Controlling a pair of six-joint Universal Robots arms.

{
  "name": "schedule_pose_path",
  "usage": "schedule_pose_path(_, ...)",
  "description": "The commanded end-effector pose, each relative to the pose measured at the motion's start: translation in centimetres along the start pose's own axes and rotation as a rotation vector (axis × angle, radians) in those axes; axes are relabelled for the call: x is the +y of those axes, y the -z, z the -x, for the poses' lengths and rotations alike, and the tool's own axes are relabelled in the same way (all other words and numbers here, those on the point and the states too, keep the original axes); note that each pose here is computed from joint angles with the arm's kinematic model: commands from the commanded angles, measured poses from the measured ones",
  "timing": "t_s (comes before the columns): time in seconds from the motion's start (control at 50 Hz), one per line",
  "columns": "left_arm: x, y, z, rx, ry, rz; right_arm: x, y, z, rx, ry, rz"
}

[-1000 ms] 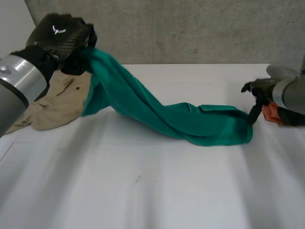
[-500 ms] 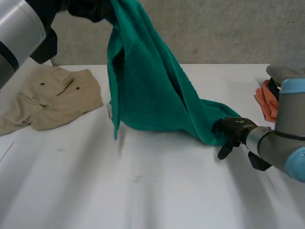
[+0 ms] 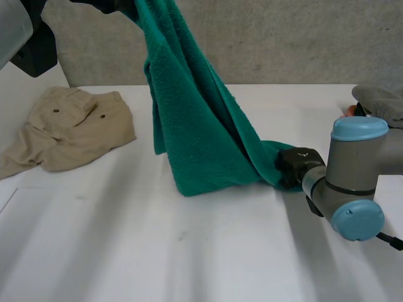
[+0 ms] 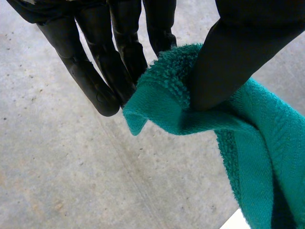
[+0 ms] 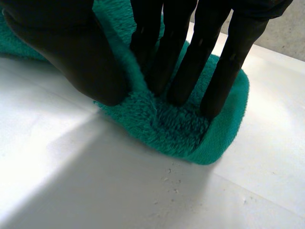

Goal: Fold the laundry.

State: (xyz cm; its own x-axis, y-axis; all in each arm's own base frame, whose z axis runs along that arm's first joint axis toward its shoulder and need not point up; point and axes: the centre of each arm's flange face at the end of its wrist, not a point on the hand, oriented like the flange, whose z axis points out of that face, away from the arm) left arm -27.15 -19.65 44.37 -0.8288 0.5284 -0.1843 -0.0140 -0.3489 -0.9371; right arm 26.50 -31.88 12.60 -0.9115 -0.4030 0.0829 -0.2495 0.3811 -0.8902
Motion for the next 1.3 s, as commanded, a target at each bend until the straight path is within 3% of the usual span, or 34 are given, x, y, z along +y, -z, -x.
schedule_pose_path(0.02, 1.7, -0.2, 1.2, -0.043, -0.003, 0.064, -2.0, 1.2, -0.5, -0.018, 0.052, -0.019)
schedule_pose_path(0.12, 4.8, 0.1, 3.3, -0.097, -0.03, 0.2, -6.1, 5.2, -3.2, -0.089, 0.3, 0.011)
schedule_pose_path(0.14, 6.4, 0.2, 4.0, -0.108, -0.056, 0.27, -7.0, 7.0, -4.2, -0.126, 0.42, 0.059)
schedule_pose_path(0.2, 10.9, 0.6, 4.5, -0.088, -0.113, 0.455, -8.1, 9.5, -6.0, -0.183, 0.592, 0.17)
schedule_pose_path(0.32, 19.2, 2.0, 5.3, 0.01, -0.247, 0.809, -7.7, 12.6, -7.3, -0.328, 0.711, 0.454)
schedule_pose_path(0.44, 23.8, 2.2, 5.1, 0.113, -0.335, 0.99, -6.3, 10.4, -7.1, -0.339, 0.758, 0.481)
schedule_pose_path(0.56, 24.5, -1.6, 5.6, 0.065, -0.385, 0.893, -8.1, 7.0, -7.0, -0.181, 0.805, 0.335)
schedule_pose_path(0.64, 21.4, -6.4, 7.1, -0.042, -0.448, 0.633, -13.1, 4.6, -7.8, 0.061, 0.744, 0.049)
schedule_pose_path(0.66, 19.4, -8.4, 8.0, -0.102, -0.472, 0.486, -16.0, 4.1, -8.4, 0.172, 0.681, -0.112)
schedule_pose_path(0.7, 17.1, -10.3, 9.1, -0.17, -0.488, 0.325, -18.7, 3.7, -9.2, 0.268, 0.599, -0.292)
schedule_pose_path(0.72, 14.8, -11.9, 10.1, -0.237, -0.492, 0.162, -20.7, 3.7, -9.6, 0.321, 0.537, -0.432)
schedule_pose_path(0.76, 12.2, -13.1, 11.2, -0.31, -0.491, -0.013, -22.5, 4.0, -10.1, 0.364, 0.477, -0.578)
schedule_pose_path(0.78, 10.2, -13.8, 12.0, -0.37, -0.481, -0.16, -24.6, 4.9, -10.5, 0.394, 0.416, -0.75)
schedule_pose_path(0.84, 7.9, -14.5, 13.0, -0.458, -0.448, -0.376, -26.2, 5.9, -10.6, 0.411, 0.386, -0.914)
schedule_pose_path(0.94, 9.7, -14.5, 13.1, -0.454, -0.42, -0.344, -25.0, 5.3, -9.5, 0.339, 0.408, -0.885)
schedule_pose_path(1.08, 16.2, -13.4, 13.7, -0.425, -0.383, -0.149, -22.4, 3.1, -8.9, 0.247, 0.415, -0.762)
schedule_pose_path(1.2, 22.9, -11.4, 13.4, -0.383, -0.357, 0.042, -17.2, 0.1, -8.8, 0.166, 0.387, -0.538)
schedule_pose_path(1.3, 28.8, -8.3, 11.4, -0.273, -0.317, 0.241, -10.6, -2.4, -7.9, 0.043, 0.38, -0.29)
